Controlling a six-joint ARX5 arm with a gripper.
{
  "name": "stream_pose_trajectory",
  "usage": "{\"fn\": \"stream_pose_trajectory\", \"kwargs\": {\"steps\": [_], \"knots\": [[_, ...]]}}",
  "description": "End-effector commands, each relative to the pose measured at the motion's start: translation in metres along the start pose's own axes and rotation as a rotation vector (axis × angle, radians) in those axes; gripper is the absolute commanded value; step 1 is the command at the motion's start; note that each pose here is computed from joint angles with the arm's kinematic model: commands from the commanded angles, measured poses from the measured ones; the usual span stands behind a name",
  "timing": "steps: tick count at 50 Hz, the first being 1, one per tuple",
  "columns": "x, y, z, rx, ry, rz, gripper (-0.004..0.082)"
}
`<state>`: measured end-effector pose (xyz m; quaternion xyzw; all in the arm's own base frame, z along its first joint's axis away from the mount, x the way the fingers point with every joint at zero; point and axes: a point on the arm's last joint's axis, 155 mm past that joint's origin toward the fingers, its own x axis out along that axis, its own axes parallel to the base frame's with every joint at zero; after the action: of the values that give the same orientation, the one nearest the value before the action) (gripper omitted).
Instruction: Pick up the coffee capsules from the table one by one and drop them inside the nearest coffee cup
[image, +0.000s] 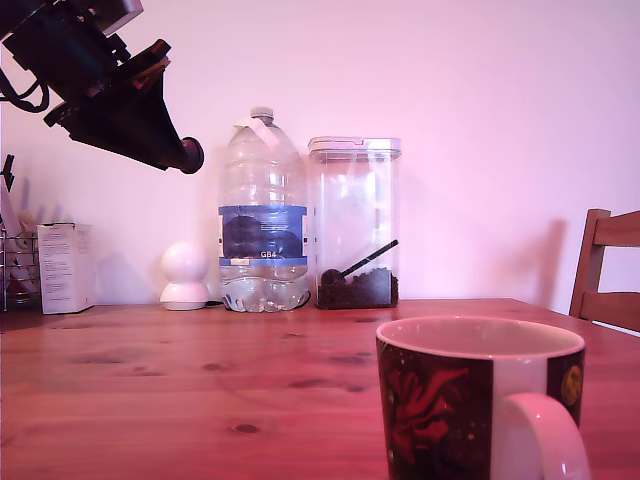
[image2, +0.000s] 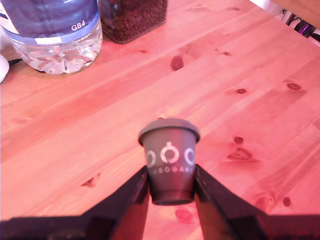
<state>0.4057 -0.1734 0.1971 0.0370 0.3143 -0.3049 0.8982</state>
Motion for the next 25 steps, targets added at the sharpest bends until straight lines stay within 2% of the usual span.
{"fn": "stream_pose_trajectory", "kwargs": {"steps": [1,15,25], "knots": [[0.004,0.006,0.003,-0.002,-0.023,0.013,0.0183],[0.002,0.006,0.005,0.003,-0.031,0.015,0.0183],[-0.006,0.002,0.012,0.038,-0.055,0.010,0.0183]]}}
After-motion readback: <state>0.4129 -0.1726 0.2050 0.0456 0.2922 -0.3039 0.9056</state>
